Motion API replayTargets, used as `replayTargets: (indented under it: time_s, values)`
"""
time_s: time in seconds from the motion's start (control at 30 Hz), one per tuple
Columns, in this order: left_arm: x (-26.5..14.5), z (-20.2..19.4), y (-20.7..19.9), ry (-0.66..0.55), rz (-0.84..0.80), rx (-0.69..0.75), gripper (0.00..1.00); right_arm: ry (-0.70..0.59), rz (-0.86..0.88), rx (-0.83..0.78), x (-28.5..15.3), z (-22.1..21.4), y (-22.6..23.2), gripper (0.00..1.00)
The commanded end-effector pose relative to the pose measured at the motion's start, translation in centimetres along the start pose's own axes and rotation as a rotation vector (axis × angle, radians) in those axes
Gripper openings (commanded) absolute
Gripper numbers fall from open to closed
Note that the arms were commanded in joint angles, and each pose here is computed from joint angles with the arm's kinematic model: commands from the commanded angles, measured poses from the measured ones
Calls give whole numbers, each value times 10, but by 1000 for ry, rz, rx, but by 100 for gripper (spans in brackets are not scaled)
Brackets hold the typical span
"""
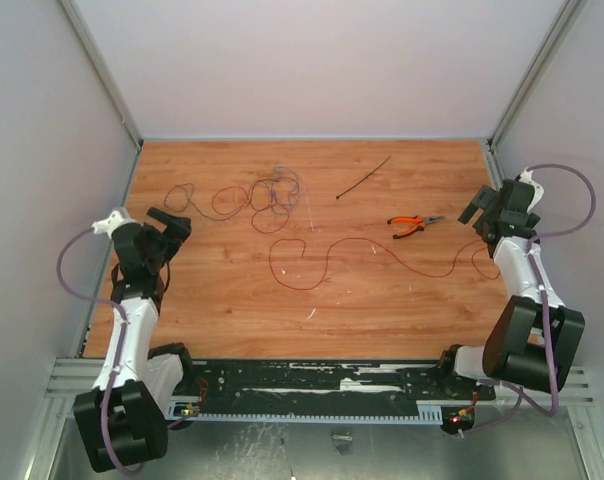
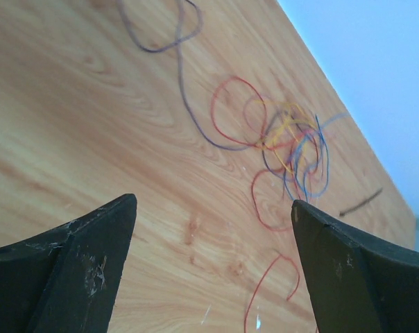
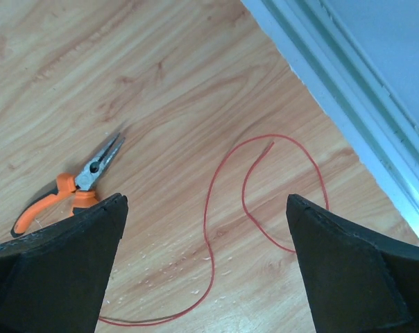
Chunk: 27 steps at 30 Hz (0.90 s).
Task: Zip-tie the wires
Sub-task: Pick up the cable at the center of the board.
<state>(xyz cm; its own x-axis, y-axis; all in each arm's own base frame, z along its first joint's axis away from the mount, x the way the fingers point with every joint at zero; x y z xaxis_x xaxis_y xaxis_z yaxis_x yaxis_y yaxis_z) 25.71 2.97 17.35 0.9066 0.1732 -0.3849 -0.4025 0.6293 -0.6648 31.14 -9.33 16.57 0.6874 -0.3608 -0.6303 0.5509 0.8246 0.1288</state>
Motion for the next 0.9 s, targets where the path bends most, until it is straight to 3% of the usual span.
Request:
replayTargets:
  time_s: [0.0, 0.17, 0.43, 0.73, 0.87]
  values:
    - [1, -1, -41, 89, -184, 188, 98, -88, 30, -49, -20, 27, 7, 99]
    - [12, -37, -67, 227, -230, 309, 98, -131, 218, -102, -39, 33, 30, 99]
    - [56, -64, -94, 301, -176, 430, 95, -113, 395, -179, -53, 23, 58, 99]
    - [125, -70, -129, 322, -141, 512, 78, -97, 430, -197, -52, 14, 62, 99]
    - [146, -74, -138, 337, -134, 543, 66, -98, 443, -197, -52, 13, 64, 99]
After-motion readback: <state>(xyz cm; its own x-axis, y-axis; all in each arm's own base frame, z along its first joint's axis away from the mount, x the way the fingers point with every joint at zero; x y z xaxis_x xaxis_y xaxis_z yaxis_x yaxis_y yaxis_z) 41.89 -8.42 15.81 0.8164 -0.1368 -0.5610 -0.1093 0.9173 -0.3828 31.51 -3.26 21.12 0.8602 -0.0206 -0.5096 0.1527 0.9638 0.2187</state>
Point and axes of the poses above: each gripper's point midway between its finger pads, its own x axis out along the fingers, its own y axis along the line the jaws close on, z = x × y, the point moved 6 cm from there along -x, back along the fingers, and after that the axes turned 2 degrees about -x, right-handed, at the moved point
